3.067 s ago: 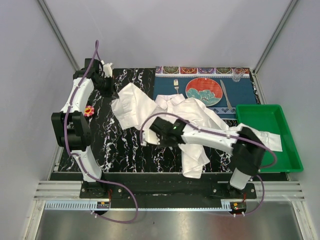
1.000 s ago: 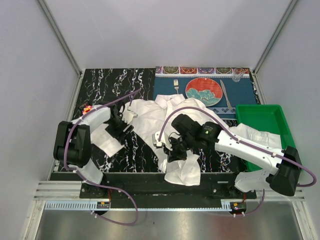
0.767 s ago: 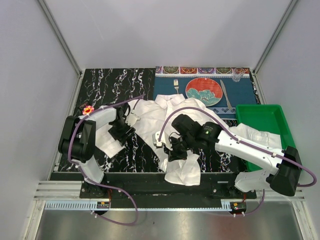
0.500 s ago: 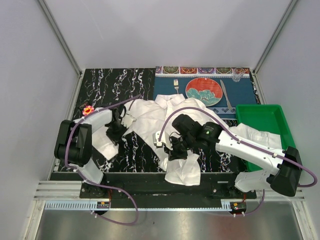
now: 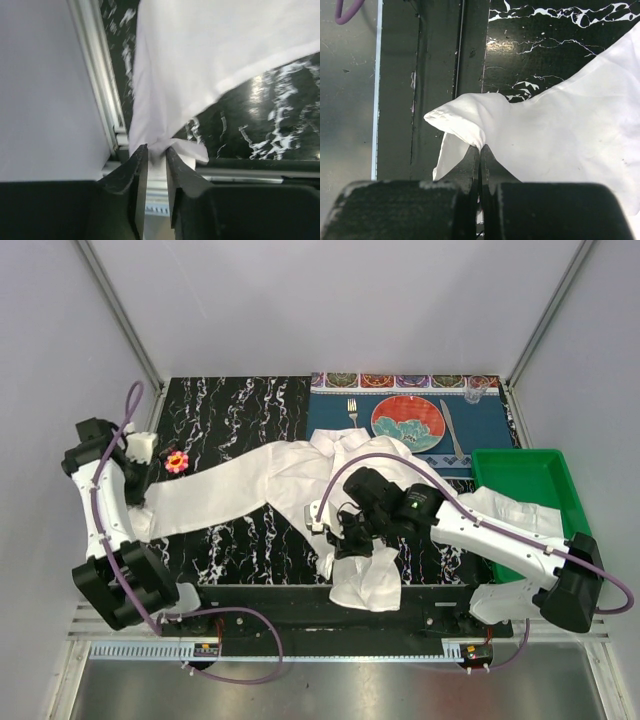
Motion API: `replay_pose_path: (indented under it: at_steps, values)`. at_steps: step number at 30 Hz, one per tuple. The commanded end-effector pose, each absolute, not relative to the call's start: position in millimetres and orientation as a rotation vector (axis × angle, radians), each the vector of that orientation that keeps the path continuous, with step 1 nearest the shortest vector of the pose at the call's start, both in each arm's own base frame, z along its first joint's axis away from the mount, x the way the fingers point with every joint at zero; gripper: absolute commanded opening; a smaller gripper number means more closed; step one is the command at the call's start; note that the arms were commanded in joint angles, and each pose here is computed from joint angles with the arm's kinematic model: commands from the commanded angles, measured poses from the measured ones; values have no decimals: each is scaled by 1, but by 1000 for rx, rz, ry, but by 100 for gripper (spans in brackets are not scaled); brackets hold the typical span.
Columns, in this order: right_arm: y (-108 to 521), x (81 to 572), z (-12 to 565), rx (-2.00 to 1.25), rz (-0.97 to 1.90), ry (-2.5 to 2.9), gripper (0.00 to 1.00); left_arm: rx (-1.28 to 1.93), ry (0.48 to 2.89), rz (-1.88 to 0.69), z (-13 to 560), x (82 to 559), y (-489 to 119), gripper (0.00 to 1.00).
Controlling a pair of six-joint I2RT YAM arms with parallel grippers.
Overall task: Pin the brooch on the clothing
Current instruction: Flatten out the clothes at the center of the board.
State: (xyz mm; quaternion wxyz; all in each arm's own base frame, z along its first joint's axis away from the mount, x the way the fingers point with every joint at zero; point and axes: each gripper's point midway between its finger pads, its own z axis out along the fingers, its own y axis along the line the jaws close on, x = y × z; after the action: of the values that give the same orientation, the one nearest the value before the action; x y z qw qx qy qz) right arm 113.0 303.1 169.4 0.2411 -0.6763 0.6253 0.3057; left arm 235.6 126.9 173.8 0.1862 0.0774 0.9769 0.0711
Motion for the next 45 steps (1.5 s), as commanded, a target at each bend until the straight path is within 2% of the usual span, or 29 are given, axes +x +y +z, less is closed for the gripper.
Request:
replay_pose_path:
  at_steps: [1,2,5,7,10,12,13,18,19,21,22,28,30,31,34,35,37,40,45]
  values:
    - [324,117,193,-1827,884,1609,0,140,2850,348,159,213,178,29]
    - [329,117,198,-1826,897,1591,0,132,2841,387,160,213,186,33]
    - [341,119,212,-1791,940,1567,0,117,2795,447,165,220,197,36]
    - [350,118,219,-1771,992,1561,0,108,2772,457,169,226,199,46]
    - [371,119,234,-1718,1065,1547,0,125,2750,390,169,232,191,55]
    - [391,121,244,-1705,1103,1517,0,147,2724,344,172,233,182,58]
    - [397,116,248,-1711,1136,1506,0,176,2694,276,173,239,172,64]
    - [440,96,253,-1775,1197,1435,0,217,2666,201,179,243,151,69]
    - [446,95,261,-1756,1216,1431,10,254,2646,163,181,246,143,70]
    - [454,94,258,-1759,1233,1446,48,291,2644,142,181,246,135,71]
    - [456,98,262,-1744,1212,1459,75,328,2643,112,178,246,129,72]
    - [411,113,259,-1708,976,1562,97,440,2724,70,151,235,124,74]
    - [385,122,262,-1681,904,1593,97,459,2765,114,137,234,131,72]
    - [367,128,244,-1684,854,1675,96,450,2806,147,129,234,139,70]
    - [317,168,213,-1580,743,1878,74,448,2843,187,116,239,150,62]
    - [306,179,202,-1558,702,1937,64,443,2847,193,113,242,152,61]
    - [279,202,176,-1532,571,2052,56,443,2896,200,101,239,155,57]
    - [264,217,149,-1510,477,2161,50,457,2939,222,87,230,157,53]
    - [261,225,123,-1470,441,2284,49,501,2993,148,63,208,143,52]
